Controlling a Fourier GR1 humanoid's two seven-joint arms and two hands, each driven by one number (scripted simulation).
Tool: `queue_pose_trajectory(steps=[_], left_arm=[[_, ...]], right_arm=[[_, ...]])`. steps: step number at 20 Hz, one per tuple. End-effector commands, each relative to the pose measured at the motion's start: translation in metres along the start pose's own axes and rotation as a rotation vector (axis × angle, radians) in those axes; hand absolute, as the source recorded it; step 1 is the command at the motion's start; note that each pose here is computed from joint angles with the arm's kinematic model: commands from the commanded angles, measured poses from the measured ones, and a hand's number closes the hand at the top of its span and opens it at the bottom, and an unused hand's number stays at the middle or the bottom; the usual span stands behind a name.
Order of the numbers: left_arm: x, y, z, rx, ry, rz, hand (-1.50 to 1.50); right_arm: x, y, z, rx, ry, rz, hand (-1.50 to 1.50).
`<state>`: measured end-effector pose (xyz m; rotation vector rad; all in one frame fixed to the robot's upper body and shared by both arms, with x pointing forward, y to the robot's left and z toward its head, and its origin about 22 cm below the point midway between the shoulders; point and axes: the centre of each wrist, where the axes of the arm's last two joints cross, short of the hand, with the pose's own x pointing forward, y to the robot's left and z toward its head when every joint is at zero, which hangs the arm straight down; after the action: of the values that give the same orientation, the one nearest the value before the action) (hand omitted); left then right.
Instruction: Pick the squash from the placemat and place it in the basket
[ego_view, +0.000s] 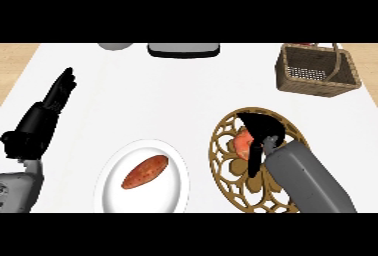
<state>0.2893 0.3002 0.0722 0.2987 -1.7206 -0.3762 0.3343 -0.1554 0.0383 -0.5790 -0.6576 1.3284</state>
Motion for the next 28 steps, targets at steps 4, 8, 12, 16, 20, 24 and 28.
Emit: queue_pose_trajectory(steps=[4, 8, 12, 16, 20, 24, 28], left_arm=[[-0.004, -0.026, 0.0, -0.002, -0.01, 0.014, 0.0], [0.005, 0.01, -0.002, -0.006, -0.003, 0.0, 0.0], [0.002, -0.007, -0.006, -0.01, -0.001, -0.004, 0.0], [0.007, 0.009, 0.01, -0.007, -0.01, 0.008, 0.0], [-0.001, -0.005, 0.009, 0.006, -0.003, 0.006, 0.0], [0.003, -0.001, 0.005, 0.03, 0.009, -0.001, 0.0], [0.011, 0.0, 0.003, 0.021, -0.028, -0.006, 0.0]], right_arm=[[-0.026, 0.01, 0.001, 0.015, 0.006, 0.008, -1.5], [-0.005, 0.037, -0.007, 0.021, -0.006, -0.061, 1.5], [-0.012, 0.023, -0.019, -0.005, -0.035, 0.008, 1.5], [-0.019, 0.018, -0.029, -0.029, -0.057, 0.039, 1.5], [-0.086, -0.017, -0.027, -0.146, -0.045, 0.04, 1.5], [-0.224, -0.1, 0.035, -0.336, 0.066, 0.046, 1.5], [-0.298, -0.125, 0.076, -0.448, 0.127, 0.034, 1.5]])
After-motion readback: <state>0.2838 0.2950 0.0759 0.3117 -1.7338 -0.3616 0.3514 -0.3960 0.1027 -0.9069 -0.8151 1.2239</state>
